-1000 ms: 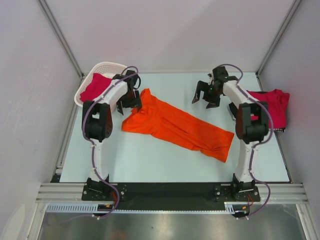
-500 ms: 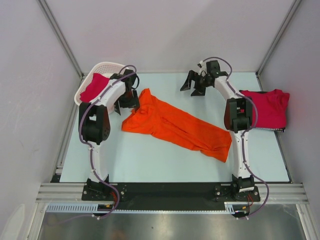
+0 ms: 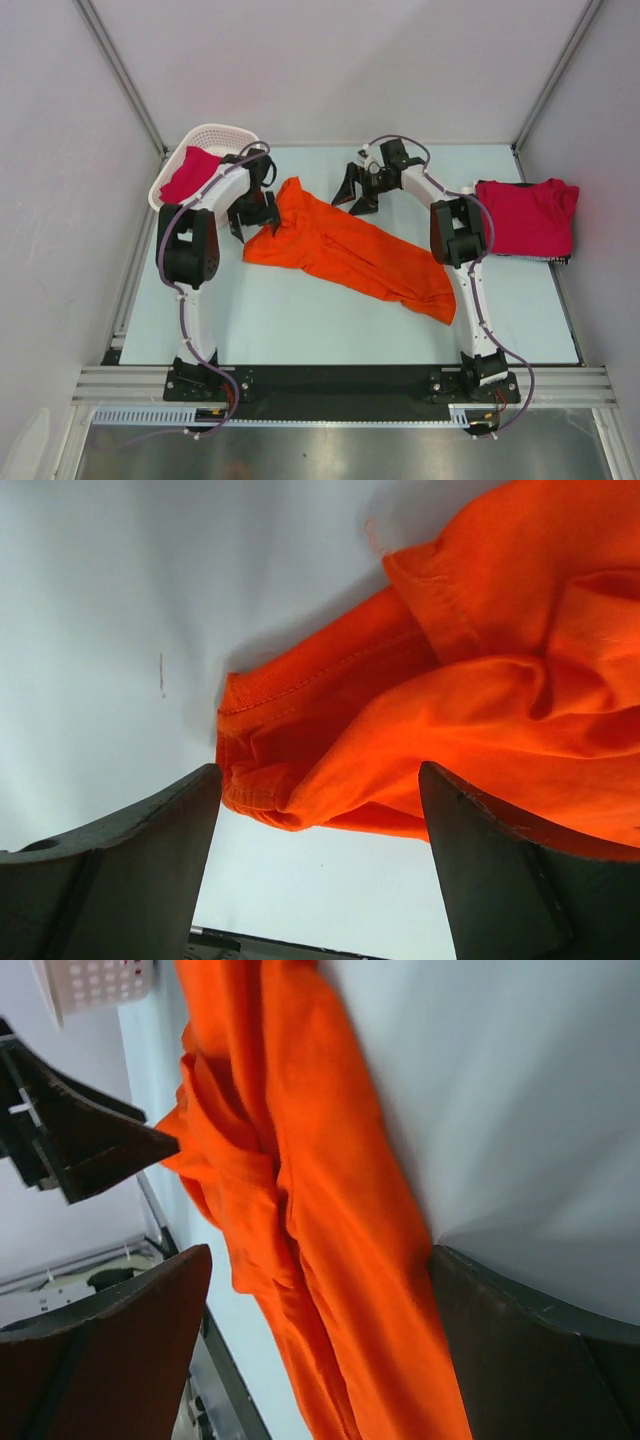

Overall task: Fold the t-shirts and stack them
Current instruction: Rotate the tshirt 90 degrees

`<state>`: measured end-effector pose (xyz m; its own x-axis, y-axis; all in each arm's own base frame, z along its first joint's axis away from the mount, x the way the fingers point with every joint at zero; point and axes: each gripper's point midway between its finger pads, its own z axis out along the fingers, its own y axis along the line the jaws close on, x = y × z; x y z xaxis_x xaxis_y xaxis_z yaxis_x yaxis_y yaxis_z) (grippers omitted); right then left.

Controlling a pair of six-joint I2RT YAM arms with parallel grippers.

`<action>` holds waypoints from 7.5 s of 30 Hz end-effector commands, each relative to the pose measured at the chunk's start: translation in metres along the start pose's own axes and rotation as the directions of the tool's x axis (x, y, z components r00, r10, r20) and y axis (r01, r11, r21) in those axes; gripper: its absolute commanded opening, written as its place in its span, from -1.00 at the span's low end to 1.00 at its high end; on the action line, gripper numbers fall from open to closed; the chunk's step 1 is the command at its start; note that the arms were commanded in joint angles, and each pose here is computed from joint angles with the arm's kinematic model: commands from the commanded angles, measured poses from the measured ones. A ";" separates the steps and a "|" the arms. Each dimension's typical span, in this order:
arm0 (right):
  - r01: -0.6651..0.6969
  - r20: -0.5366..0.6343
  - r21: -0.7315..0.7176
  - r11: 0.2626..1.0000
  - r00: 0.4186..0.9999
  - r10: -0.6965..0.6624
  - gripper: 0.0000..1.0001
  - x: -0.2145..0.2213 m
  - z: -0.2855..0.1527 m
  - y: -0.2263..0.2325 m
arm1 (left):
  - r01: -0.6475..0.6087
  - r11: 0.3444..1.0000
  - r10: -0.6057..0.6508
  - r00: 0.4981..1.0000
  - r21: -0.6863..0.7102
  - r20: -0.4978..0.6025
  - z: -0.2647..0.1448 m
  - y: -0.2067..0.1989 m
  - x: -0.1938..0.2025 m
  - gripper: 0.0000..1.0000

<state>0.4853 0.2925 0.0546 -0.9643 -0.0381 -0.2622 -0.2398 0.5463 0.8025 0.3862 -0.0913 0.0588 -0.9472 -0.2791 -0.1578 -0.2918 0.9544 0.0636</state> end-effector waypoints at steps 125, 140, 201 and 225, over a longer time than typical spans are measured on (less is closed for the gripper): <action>-0.536 0.157 0.630 0.562 0.796 0.584 -1.00 0.235 -0.211 -0.113 | -0.135 0.816 0.366 0.874 0.563 -0.320 -0.021 -0.248 0.216 -1.00; -0.429 -0.010 0.715 0.552 0.783 0.622 -1.00 0.302 -0.189 -0.071 | -0.260 0.855 0.479 0.729 0.450 -0.489 -0.031 -0.130 0.278 -1.00; -0.281 -0.013 0.422 0.862 0.949 0.316 0.93 0.210 -0.184 0.020 | -0.308 0.814 0.413 0.904 0.493 -0.116 -0.052 -0.162 0.185 0.89; -0.047 0.135 0.466 0.883 0.991 -0.019 0.27 0.260 -0.139 0.061 | -0.293 0.817 0.255 0.956 0.497 0.143 -0.099 -0.098 0.137 0.96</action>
<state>0.1824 0.1806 0.1126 -0.9734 -0.0284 -0.2274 -0.1369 0.8679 0.4774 0.2767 -0.2480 0.1162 -0.9755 -0.0104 -0.2196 0.0761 0.9212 -0.3816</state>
